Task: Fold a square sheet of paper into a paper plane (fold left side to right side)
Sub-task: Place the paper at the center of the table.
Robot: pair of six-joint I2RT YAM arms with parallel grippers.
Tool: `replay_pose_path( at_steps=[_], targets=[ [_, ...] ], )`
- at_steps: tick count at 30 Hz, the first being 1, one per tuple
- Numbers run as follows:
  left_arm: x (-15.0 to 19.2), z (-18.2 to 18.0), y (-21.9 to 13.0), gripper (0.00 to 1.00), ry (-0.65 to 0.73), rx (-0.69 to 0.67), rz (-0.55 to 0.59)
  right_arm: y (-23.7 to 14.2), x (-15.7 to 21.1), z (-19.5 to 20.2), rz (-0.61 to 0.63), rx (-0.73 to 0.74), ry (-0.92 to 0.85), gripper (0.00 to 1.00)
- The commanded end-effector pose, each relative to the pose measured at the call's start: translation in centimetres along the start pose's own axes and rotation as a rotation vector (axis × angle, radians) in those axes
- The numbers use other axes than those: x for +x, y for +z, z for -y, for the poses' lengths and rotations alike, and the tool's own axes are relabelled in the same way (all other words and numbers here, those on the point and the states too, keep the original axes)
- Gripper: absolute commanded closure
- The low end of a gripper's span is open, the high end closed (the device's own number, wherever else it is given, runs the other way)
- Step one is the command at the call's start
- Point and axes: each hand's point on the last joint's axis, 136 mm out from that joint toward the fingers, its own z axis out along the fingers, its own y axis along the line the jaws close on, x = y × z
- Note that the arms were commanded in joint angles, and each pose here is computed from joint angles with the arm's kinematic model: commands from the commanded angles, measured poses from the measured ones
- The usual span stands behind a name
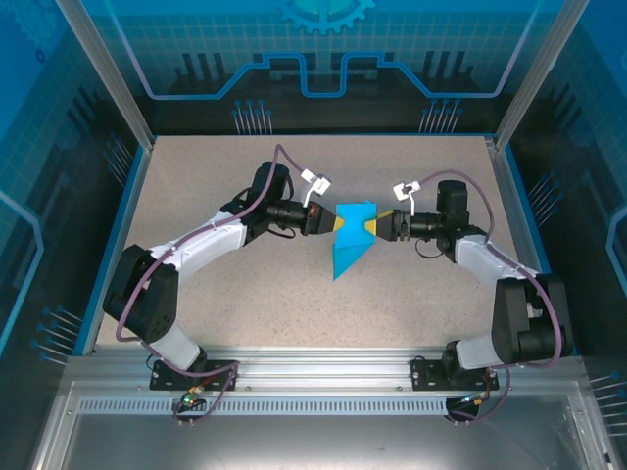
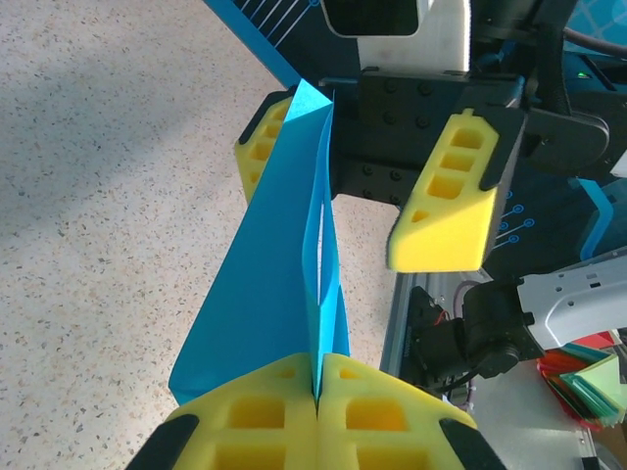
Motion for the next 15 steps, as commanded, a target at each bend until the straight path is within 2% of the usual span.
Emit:
replay_pose_path(
  at_steps=[1, 5, 6, 7, 9, 11, 15],
  targets=[
    [0.0, 0.9, -0.7, 1.00, 0.036, 0.032, 0.000, 0.7, 0.1, -0.9, -0.039, -0.054, -0.003, 0.49],
    [0.0, 0.5, -0.9, 1.00, 0.029, 0.017, 0.005, 1.1, 0.3, -0.9, -0.053, -0.065, 0.010, 0.71],
    [0.0, 0.3, -1.0, 0.97, 0.026, 0.010, 0.007, 1.1, 0.4, -0.8, -0.057, -0.066, 0.013, 0.80],
    [0.1, 0.0, -1.1, 0.90, 0.020, -0.005, 0.010, 1.3, 0.5, -0.8, -0.062, -0.067, 0.016, 0.88],
    [0.0, -0.8, -1.5, 0.73, 0.005, -0.041, 0.022, 1.4, 0.6, -0.7, -0.066, -0.059, 0.026, 0.98],
    [-0.2, -1.6, -2.3, 0.50, -0.003, -0.096, 0.041, 1.8, 0.7, -0.4, -0.075, -0.052, 0.043, 0.99],
    [-0.1, -3.5, -4.7, 0.30, -0.010, -0.279, 0.085, 3.3, 1.6, 1.1, -0.127, -0.035, 0.137, 1.00]
  ],
)
